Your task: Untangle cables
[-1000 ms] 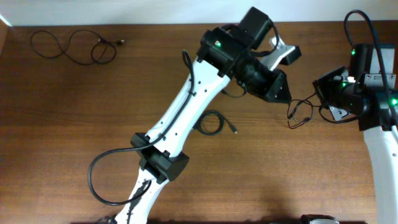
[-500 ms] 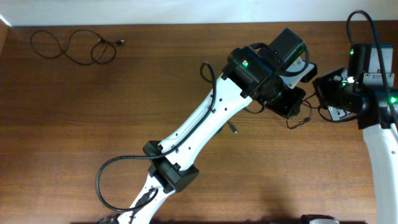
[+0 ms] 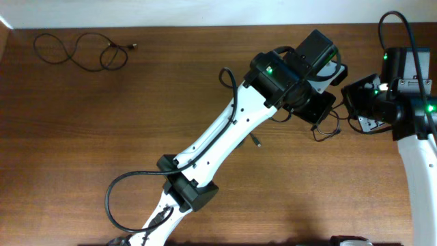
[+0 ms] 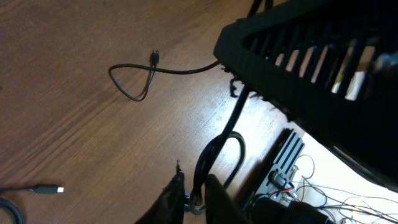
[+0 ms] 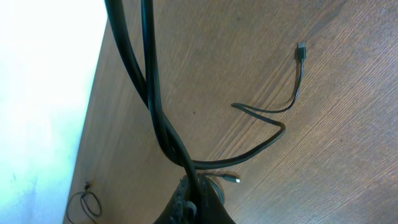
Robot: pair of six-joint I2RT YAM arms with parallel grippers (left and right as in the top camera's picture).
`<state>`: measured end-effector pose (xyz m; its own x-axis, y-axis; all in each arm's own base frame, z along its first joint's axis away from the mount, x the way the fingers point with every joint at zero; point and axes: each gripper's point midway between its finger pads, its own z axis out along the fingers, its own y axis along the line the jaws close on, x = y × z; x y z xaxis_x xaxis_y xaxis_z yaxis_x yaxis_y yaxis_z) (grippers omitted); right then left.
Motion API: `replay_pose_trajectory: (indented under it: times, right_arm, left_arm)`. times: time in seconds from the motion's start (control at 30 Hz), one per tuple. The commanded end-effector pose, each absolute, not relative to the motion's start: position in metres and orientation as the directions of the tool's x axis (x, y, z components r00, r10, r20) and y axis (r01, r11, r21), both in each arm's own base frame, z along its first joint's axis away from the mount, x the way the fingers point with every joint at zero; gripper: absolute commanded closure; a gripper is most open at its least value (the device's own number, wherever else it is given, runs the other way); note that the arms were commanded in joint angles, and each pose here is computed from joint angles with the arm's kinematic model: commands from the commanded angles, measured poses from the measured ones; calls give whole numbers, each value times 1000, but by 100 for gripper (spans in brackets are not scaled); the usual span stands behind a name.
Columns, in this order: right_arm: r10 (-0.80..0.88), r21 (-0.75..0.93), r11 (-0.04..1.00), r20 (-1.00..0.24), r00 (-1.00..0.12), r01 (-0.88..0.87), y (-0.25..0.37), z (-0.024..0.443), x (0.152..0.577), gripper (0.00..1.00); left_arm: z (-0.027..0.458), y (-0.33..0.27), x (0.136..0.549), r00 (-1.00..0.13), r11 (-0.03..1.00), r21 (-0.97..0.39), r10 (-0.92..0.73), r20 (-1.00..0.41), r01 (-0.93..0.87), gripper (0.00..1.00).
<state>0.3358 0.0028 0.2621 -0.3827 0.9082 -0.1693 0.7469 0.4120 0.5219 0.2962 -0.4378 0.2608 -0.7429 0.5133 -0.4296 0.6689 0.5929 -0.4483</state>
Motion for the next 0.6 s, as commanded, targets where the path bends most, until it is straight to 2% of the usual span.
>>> replay_pose_trajectory:
  times: [0.0, 0.07, 0.13, 0.57]
  right_arm:
    - [912, 522, 403, -160, -377, 752, 2, 261, 336, 96]
    - [912, 522, 403, -161, -377, 752, 2, 261, 336, 96]
    - [912, 521, 403, -161, -377, 752, 2, 261, 336, 96]
    - [913, 518, 403, -166, -374, 755, 0, 261, 336, 96]
  left_arm:
    - [269, -437, 298, -739, 598, -438, 499, -453, 672, 93]
    - [269, -437, 298, -739, 597, -438, 499, -452, 672, 99]
    - [269, -437, 298, -739, 597, -438, 499, -452, 672, 100]
    - [269, -437, 298, -738, 597, -438, 498, -455, 672, 100]
